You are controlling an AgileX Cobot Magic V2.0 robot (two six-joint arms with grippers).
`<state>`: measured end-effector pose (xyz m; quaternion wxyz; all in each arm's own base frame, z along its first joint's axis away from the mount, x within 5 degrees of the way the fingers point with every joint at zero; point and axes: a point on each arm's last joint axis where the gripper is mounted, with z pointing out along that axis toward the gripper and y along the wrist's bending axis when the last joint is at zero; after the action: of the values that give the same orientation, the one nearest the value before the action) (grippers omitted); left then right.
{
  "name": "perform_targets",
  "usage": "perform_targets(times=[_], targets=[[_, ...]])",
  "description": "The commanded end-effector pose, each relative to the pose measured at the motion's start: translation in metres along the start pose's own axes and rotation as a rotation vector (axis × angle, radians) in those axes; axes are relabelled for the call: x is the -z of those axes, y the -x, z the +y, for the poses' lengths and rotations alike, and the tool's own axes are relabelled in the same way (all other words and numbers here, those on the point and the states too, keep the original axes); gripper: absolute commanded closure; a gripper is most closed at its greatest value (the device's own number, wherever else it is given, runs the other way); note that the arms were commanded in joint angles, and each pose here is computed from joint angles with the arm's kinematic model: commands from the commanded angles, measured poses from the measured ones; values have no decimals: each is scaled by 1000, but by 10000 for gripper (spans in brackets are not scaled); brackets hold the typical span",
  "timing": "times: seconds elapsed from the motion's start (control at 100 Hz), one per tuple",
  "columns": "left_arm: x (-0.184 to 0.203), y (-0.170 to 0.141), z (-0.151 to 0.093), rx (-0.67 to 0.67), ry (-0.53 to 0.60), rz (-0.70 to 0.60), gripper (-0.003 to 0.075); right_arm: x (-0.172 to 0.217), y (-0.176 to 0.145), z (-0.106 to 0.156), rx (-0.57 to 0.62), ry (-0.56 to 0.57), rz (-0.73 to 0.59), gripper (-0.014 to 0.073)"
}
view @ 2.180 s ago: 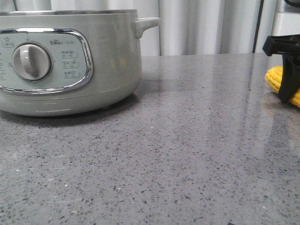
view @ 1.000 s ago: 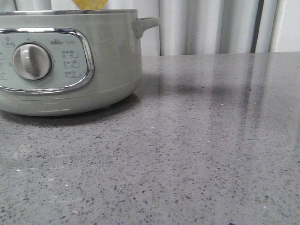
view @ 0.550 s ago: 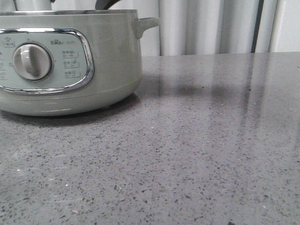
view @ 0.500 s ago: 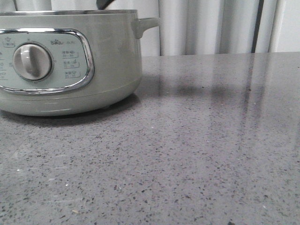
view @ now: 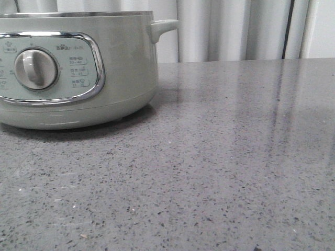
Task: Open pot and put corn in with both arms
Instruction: 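Lower the corn into the pot and open the right gripper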
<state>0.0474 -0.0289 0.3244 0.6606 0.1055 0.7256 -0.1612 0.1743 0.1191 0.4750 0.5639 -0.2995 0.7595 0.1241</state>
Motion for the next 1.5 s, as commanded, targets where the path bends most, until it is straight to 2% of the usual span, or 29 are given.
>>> perform_targets(times=[0.0, 0.07, 0.22, 0.38, 0.45, 0.56, 0.81, 1.18, 1.33, 1.49], targets=[[2, 14, 1, 9, 14, -81, 730, 54, -10, -6, 104, -116, -239, 648], [2, 16, 1, 24, 18, -104, 730, 80, -36, -3, 140, -150, -307, 648], [-1, 20, 4, 47, 35, -142, 730, 112, -82, 3, 134, -179, -339, 648], [-9, 19, 6, 55, 44, -114, 730, 145, -101, 7, 153, -245, -509, 648], [-10, 19, 6, 56, 44, -111, 730, 155, -107, 8, 156, -257, -540, 648], [-10, 19, 6, 56, 44, -111, 730, 166, -115, 9, 149, -264, -525, 648], [-10, 19, 6, 56, 44, -111, 730, 161, -128, 8, 136, -254, -375, 648], [-11, 18, 7, 57, 47, -110, 730, 161, -128, 8, 135, -254, -373, 648], [-15, 4, 10, 69, 58, -84, 730, 161, -128, 8, 135, -254, -373, 648], [-8, -22, 19, -92, 155, -138, 730, 161, -128, 8, 135, -254, -373, 648]])
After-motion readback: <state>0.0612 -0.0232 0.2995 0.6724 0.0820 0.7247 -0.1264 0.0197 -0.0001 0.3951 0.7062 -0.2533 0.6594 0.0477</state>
